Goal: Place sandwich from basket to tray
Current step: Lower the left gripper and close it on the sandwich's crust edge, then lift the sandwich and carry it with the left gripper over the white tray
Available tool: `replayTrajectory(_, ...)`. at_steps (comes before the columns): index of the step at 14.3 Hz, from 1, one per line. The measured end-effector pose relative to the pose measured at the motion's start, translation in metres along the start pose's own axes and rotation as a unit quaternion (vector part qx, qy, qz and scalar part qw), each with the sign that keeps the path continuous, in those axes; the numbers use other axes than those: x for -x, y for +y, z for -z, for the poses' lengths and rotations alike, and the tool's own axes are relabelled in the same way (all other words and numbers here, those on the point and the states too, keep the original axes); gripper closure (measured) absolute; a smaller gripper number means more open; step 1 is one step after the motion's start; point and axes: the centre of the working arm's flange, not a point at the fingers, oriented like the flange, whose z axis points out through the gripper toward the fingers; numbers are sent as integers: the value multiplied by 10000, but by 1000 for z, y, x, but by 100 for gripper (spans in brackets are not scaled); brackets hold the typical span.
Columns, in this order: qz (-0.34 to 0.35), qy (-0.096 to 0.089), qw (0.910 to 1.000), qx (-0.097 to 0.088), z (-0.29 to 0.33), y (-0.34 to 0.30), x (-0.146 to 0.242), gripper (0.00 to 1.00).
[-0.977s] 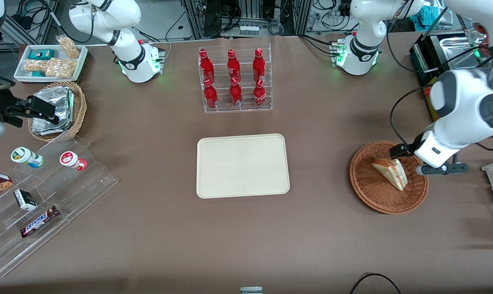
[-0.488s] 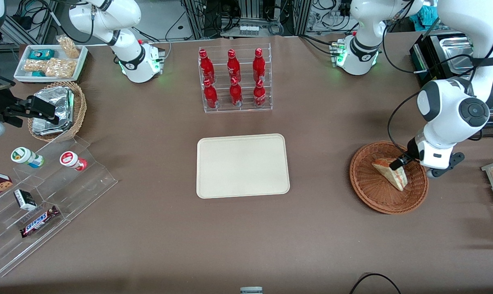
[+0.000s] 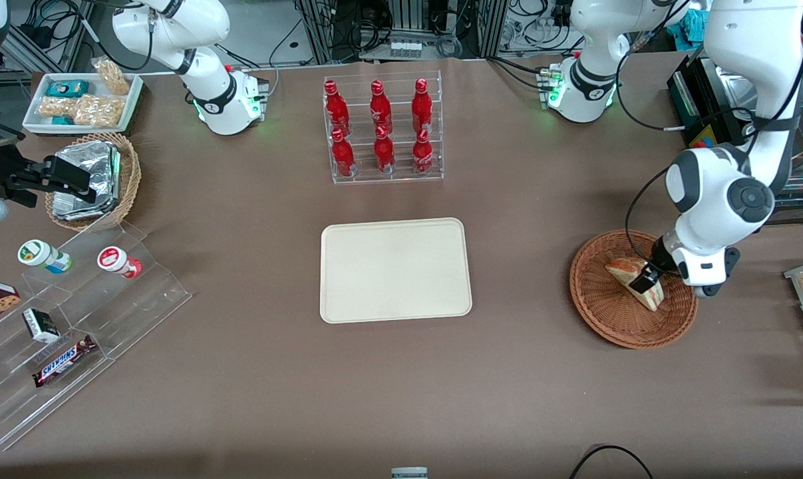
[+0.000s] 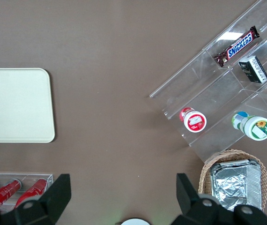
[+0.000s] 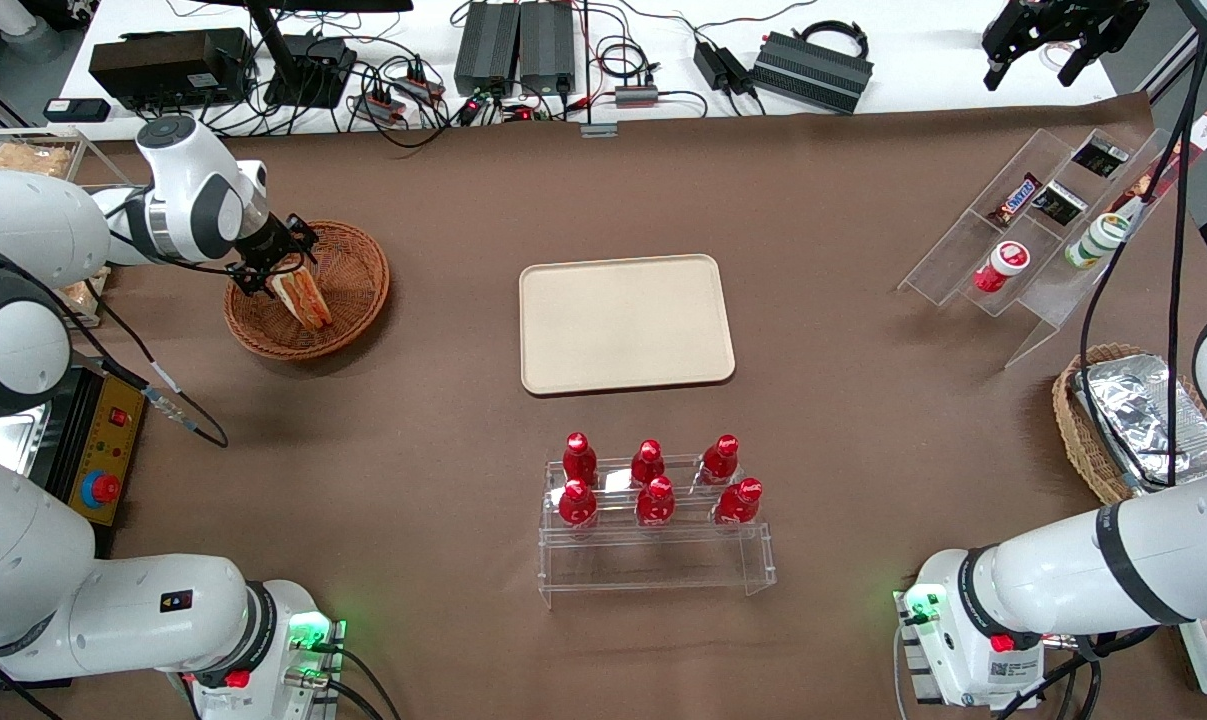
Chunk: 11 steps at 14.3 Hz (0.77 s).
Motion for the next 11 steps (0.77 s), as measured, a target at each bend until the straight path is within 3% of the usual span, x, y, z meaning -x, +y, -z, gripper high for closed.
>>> replayTrajectory(3,-9,-162,9997,-186,-9,-1,3,36)
replayTrajectory(5,-140,-343,9980,-520,11,7,1,56)
replayTrajectory(7,-417,-497,9934,-946,53,33,7,70)
replayTrajectory(8,-570,-508,9916,-1047,78,50,15,76)
replayTrajectory(10,-1077,-439,9877,-1044,111,86,46,83)
replayTrajectory(11,-1633,-441,9807,-979,117,102,65,84)
